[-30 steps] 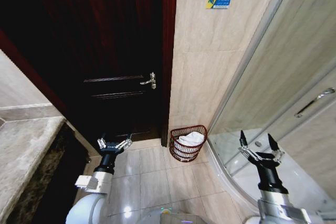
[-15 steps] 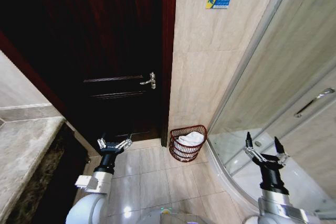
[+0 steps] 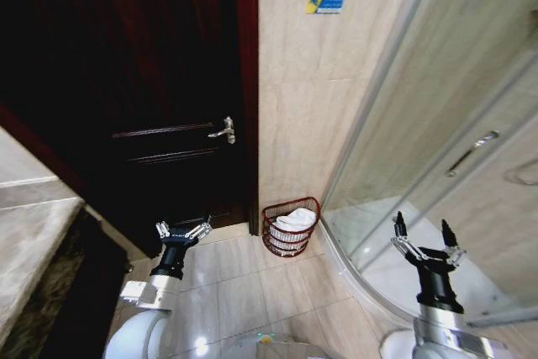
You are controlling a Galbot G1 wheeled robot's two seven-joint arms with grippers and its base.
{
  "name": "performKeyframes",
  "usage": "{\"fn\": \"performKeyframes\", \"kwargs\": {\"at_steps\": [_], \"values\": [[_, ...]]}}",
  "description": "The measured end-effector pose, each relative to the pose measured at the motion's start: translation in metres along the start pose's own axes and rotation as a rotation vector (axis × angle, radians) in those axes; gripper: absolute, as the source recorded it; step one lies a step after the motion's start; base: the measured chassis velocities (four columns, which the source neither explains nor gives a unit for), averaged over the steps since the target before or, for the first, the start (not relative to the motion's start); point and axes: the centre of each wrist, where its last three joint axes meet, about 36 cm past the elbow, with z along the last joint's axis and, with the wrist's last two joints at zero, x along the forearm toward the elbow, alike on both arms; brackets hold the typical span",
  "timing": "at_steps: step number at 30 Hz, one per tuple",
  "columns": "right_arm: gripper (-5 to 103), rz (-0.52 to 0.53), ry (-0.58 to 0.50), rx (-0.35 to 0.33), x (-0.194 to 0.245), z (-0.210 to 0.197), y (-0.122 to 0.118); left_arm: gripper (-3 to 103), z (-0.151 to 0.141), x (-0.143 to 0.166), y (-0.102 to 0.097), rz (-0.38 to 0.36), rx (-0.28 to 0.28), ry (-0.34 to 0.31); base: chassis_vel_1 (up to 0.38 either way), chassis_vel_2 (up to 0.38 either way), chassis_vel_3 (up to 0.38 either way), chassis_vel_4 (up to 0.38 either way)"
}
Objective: Discard the used towel into the hamper.
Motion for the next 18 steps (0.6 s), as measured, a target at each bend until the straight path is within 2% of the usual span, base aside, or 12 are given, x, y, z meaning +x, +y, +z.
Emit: {"fn": "performKeyframes", "kwargs": {"at_steps": [18], "values": [[100,0.015,-0.007,0.003,0.0086,0.0009,-0.0026,100,0.0,0.0,0.0,0.0,0.0,0.0,-0.111,-0.122,-0.116,-0.124]]}}
